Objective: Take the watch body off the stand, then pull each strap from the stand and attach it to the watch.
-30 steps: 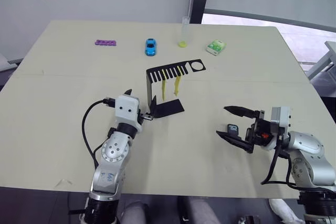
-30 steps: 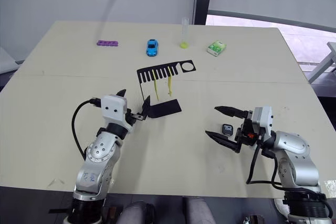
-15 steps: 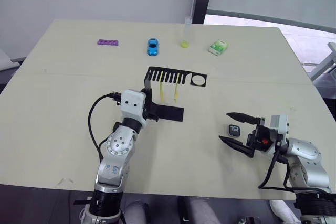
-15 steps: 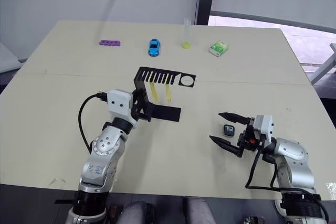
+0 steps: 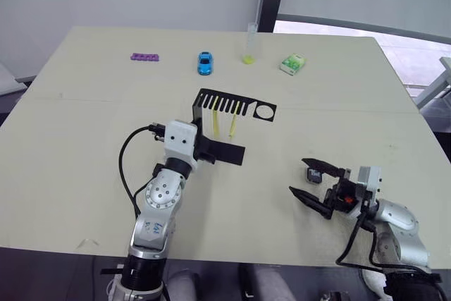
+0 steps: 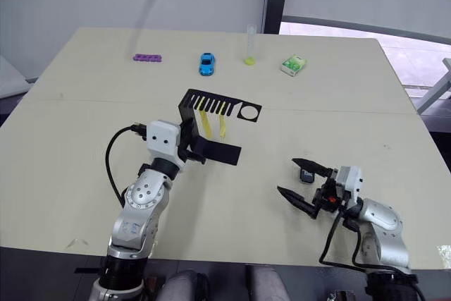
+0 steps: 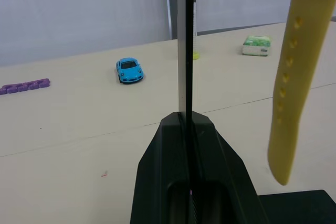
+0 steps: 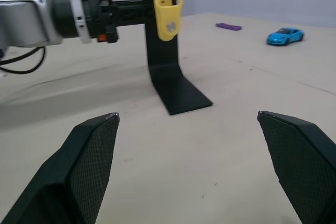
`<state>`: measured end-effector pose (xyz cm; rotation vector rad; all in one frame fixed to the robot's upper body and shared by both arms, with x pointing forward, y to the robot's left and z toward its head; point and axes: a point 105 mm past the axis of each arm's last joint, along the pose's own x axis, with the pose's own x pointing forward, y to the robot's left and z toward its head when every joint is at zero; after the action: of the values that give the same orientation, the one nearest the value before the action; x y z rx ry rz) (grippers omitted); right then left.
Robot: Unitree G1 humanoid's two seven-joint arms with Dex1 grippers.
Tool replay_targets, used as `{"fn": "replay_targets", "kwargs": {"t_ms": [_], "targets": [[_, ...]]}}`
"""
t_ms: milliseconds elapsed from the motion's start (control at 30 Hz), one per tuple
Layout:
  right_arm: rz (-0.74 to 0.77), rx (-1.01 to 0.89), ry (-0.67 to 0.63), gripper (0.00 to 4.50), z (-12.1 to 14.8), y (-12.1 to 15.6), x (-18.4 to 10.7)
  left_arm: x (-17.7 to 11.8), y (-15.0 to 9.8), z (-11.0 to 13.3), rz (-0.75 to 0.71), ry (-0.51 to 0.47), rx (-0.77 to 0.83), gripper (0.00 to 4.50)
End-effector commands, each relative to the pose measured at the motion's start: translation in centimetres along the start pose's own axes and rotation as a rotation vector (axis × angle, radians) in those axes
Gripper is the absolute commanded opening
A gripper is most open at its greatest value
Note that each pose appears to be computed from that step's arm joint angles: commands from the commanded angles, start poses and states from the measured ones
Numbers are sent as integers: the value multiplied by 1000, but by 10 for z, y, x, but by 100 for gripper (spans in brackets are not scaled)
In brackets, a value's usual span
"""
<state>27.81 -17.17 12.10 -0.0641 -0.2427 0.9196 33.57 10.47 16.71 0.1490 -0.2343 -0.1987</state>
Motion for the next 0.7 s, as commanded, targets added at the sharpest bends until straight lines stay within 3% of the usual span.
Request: {"fn": "replay_targets", "kwargs": {"t_ms": [33, 200, 400, 700], "targets": [[-130, -20, 55, 450, 3, -3, 21, 4, 7, 16, 49, -63, 35, 3], [-133, 38, -77, 450, 31, 25, 69, 8, 2, 11, 97, -42, -14, 3], [-202, 48, -108, 450, 52, 37, 120, 13, -5, 4, 98, -18, -83, 3], [-272, 51, -107, 450, 64, 30, 151, 11, -5, 2, 90, -8, -85, 3]]}}
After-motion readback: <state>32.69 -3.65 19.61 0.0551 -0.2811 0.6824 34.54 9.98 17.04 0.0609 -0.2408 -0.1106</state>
